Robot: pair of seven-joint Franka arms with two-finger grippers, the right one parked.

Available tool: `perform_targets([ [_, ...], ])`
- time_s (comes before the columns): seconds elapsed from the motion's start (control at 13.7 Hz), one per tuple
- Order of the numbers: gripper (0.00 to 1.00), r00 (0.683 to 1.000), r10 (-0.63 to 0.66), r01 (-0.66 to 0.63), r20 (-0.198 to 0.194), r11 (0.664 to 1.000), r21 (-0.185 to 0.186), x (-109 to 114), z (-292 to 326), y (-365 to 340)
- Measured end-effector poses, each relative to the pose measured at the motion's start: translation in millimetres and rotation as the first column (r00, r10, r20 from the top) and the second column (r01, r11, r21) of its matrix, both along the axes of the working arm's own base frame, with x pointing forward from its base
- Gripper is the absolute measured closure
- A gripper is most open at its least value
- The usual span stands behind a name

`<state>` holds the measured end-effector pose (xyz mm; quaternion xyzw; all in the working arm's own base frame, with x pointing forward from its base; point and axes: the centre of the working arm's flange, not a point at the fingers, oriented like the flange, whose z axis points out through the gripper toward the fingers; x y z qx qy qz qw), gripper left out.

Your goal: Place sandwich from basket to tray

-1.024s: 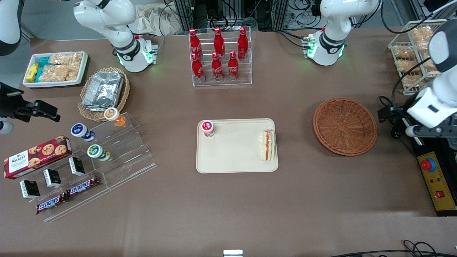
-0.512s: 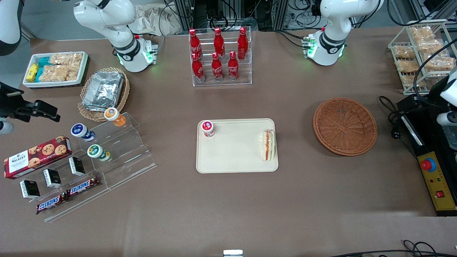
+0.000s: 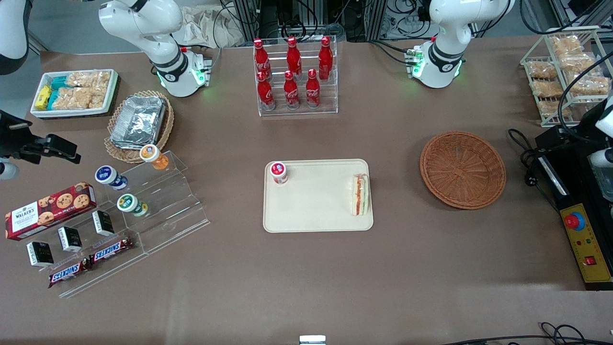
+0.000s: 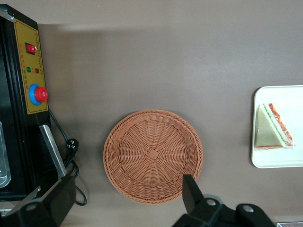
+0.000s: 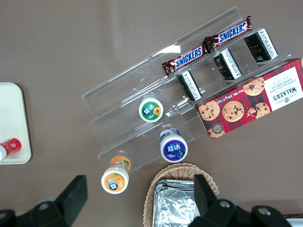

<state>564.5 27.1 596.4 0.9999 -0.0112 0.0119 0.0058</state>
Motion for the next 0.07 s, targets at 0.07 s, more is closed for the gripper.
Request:
perform_targets([
  [0.07, 0.00, 1.000, 0.000, 0.000, 0.000, 1.000, 0.000, 0.0, 0.0, 0.0],
])
